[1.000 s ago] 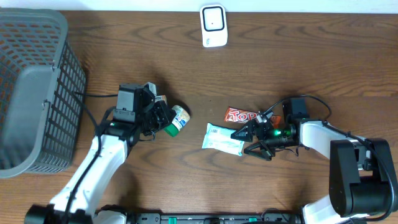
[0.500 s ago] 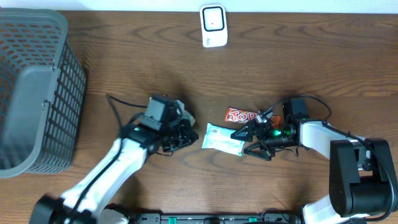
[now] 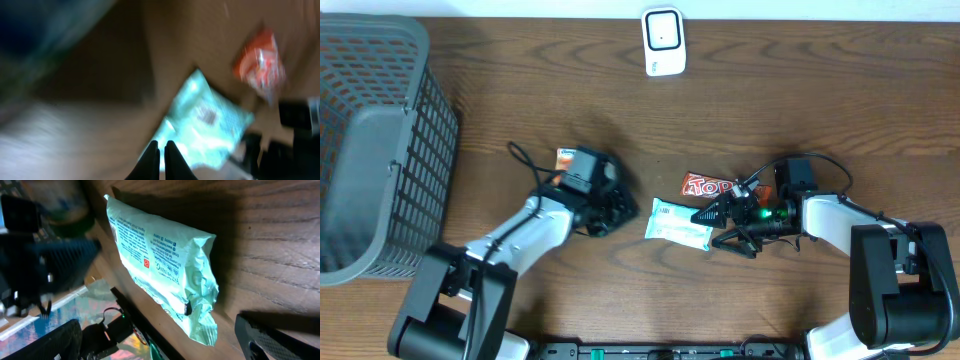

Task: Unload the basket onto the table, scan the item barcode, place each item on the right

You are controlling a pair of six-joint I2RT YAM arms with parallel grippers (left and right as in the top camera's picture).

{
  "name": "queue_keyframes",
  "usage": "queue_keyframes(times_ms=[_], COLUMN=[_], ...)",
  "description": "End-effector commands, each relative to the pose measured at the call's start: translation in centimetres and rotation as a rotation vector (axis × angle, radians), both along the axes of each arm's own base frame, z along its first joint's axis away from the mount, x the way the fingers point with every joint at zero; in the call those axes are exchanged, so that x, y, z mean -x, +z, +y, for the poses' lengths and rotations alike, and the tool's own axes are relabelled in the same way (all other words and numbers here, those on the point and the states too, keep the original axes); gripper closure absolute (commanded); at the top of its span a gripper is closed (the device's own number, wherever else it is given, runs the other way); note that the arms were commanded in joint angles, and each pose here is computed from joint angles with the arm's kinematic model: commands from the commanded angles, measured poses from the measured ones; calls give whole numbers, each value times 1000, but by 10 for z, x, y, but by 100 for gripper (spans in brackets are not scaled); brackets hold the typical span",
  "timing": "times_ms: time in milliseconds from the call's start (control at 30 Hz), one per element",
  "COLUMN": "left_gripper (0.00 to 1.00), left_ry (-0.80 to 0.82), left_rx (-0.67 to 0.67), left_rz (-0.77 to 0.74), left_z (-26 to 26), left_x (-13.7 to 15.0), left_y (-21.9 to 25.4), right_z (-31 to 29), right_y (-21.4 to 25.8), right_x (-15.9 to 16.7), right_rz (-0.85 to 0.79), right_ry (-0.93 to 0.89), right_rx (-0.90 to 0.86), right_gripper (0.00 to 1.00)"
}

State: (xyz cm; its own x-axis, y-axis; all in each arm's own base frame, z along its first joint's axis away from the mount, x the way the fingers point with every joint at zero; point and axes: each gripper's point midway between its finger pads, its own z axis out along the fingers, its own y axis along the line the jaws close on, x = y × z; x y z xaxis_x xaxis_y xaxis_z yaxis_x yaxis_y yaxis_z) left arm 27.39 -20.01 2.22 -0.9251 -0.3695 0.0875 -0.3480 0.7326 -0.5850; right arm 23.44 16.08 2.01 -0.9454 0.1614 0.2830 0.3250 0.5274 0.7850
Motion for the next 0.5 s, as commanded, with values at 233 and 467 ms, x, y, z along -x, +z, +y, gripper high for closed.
queue_keyframes(times_ms=[233,467], left_gripper=[93,93], left_ry=[167,2], left_rx=[-160,17], left_rz=[-18,-110], left_z=[100,47], left_x=[-29,-21], left_y=[-30,13], right_z=[-49,-48], right_y=[-77,-76], right_x=[36,34], right_rz=[106,99], right_ry=[29,27], right_rx=[413,409], right_gripper=[1,1])
